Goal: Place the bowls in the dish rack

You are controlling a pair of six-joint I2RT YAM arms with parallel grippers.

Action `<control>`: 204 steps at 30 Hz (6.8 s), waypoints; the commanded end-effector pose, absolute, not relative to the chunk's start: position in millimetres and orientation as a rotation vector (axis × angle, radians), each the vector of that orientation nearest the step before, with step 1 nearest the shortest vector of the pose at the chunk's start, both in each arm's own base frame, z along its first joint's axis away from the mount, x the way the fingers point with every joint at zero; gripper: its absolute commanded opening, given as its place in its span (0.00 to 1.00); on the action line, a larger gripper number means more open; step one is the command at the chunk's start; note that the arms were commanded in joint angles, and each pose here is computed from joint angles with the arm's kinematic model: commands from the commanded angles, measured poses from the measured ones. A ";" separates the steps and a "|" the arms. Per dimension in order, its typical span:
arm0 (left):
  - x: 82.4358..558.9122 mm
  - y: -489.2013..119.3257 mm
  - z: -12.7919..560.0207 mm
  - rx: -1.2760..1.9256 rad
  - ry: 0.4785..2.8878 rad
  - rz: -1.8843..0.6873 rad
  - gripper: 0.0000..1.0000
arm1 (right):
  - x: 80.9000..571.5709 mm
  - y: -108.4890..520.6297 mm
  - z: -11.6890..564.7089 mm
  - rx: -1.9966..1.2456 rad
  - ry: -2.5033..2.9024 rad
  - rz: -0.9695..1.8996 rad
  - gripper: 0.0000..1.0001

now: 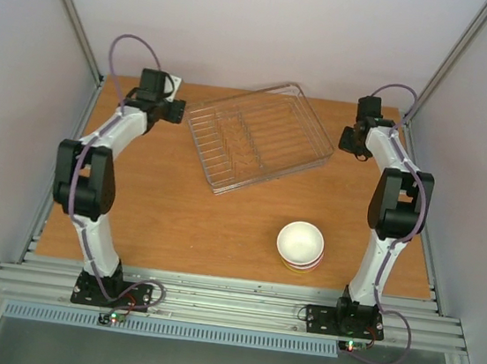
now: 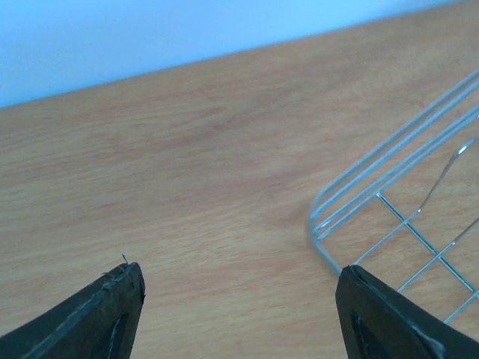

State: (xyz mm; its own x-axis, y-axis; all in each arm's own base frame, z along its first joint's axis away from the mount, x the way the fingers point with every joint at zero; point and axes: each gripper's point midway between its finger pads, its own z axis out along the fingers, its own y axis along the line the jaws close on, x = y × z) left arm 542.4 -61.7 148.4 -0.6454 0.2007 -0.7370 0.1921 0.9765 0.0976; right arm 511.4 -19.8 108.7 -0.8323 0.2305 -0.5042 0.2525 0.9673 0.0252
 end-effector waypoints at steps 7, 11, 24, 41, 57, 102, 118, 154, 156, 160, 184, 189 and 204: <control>507.6 -42.6 185.0 0.222 2.211 -0.084 0.72 | 542.8 7.3 86.8 0.316 2.612 0.217 0.01; 500.8 -33.7 160.4 0.209 2.272 -0.045 0.72 | 539.7 15.1 81.2 0.308 2.623 0.276 0.01; 509.5 -15.3 117.3 0.160 2.377 0.064 0.72 | 486.1 68.3 106.7 0.225 2.597 0.679 0.01; 555.6 -8.0 98.5 0.119 2.414 0.120 0.72 | 424.0 170.7 155.1 -0.182 2.558 0.929 0.01; 555.0 7.2 94.8 0.135 2.417 0.232 0.73 | 421.9 162.3 184.6 -0.181 2.533 0.572 0.01; 501.5 21.8 149.3 0.033 2.328 0.073 0.76 | 456.3 128.1 194.9 -0.110 2.589 0.197 0.34; 457.1 -9.9 172.3 0.123 2.229 -0.119 0.79 | 334.7 101.2 213.1 0.039 2.372 -0.045 0.99; 454.9 -8.9 149.4 0.106 2.288 -0.125 0.80 | 192.6 108.0 128.6 -0.087 2.889 -0.067 0.34; 454.7 -9.8 149.5 0.107 2.288 -0.130 0.80 | 191.2 106.3 126.8 -0.088 2.893 -0.100 0.34; 454.9 -9.9 148.0 0.107 2.289 -0.133 0.80 | 191.1 100.4 128.2 -0.084 2.884 -0.178 0.35; 453.1 -11.4 145.7 0.105 2.296 -0.146 0.80 | 173.4 199.1 152.6 -0.553 2.739 -0.125 0.35; 453.4 -11.8 144.2 0.104 2.299 -0.150 0.80 | 169.8 199.4 147.5 -0.569 2.749 -0.146 0.34; 384.6 -158.0 191.3 0.716 2.266 -0.503 0.74 | 224.2 132.9 211.4 -0.222 2.545 -0.275 0.54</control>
